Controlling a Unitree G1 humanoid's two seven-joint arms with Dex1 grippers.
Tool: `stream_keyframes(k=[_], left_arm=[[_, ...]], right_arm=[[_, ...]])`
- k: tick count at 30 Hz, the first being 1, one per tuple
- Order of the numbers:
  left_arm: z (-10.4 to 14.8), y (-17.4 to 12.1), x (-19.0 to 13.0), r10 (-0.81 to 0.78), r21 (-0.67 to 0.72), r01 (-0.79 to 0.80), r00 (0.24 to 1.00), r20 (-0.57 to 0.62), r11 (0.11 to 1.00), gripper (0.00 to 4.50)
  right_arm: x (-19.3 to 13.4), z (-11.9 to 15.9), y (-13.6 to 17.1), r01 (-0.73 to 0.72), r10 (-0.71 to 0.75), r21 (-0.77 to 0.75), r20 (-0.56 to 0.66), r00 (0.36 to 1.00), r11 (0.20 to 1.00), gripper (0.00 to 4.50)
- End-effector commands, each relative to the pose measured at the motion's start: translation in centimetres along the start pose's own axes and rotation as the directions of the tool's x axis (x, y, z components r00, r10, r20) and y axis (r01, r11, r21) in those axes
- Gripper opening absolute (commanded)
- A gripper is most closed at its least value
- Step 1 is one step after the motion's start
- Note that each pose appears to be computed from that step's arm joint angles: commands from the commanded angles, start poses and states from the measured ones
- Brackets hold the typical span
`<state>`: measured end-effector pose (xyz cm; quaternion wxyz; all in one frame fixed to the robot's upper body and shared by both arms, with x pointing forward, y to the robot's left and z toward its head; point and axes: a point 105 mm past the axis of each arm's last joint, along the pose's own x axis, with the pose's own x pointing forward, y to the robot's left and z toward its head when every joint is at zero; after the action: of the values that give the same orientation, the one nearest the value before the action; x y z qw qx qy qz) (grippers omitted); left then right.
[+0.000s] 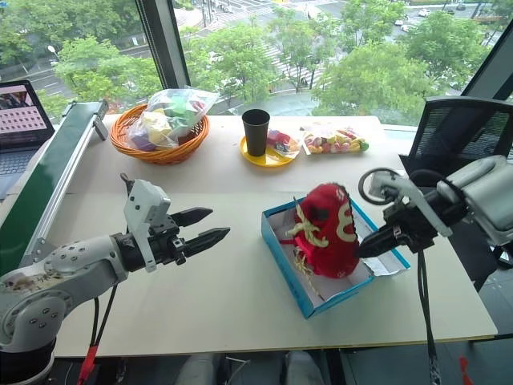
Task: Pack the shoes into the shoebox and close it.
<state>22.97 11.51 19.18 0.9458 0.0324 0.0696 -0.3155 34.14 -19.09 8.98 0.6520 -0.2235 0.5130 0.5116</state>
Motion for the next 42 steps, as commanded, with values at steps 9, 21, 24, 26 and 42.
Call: stream_keyframes(k=[9, 21, 24, 26, 42], left_arm=[[1.4, 0.0, 0.7, -0.051, 0.048, 0.049, 0.998, 0.046, 0.998, 3.22], [2.2, 0.8, 1.8, -0.125, 0.117, 0.121, 0.992, 0.033, 0.986, 3.22], [2.3, 1.0, 1.7, -0.154, 0.148, 0.153, 0.988, 0.0, 0.977, 3.22], [2.2, 1.1, 1.5, -0.168, 0.165, 0.169, 0.986, -0.024, 0.972, 3.22], [2.6, 0.7, 0.6, -0.203, 0.214, 0.215, 0.976, -0.076, 0.953, 3.22]], right_arm=[[-5.2, 5.4, -0.1, 0.112, -0.113, 0.015, 0.189, 0.975, 0.994, 4.18], [-11.7, 11.6, 4.7, 0.166, -0.046, -0.228, 0.456, 0.889, 0.959, 4.47], [-10.5, 11.2, 5.4, 0.191, -0.038, -0.307, 0.441, 0.897, 0.932, 3.75], [-9.8, 10.7, 5.3, 0.201, -0.048, -0.32, 0.428, 0.903, 0.926, 3.13], [-4.8, 9.5, 2.5, 0.227, -0.065, -0.413, 0.369, 0.927, 0.882, 0.02]])
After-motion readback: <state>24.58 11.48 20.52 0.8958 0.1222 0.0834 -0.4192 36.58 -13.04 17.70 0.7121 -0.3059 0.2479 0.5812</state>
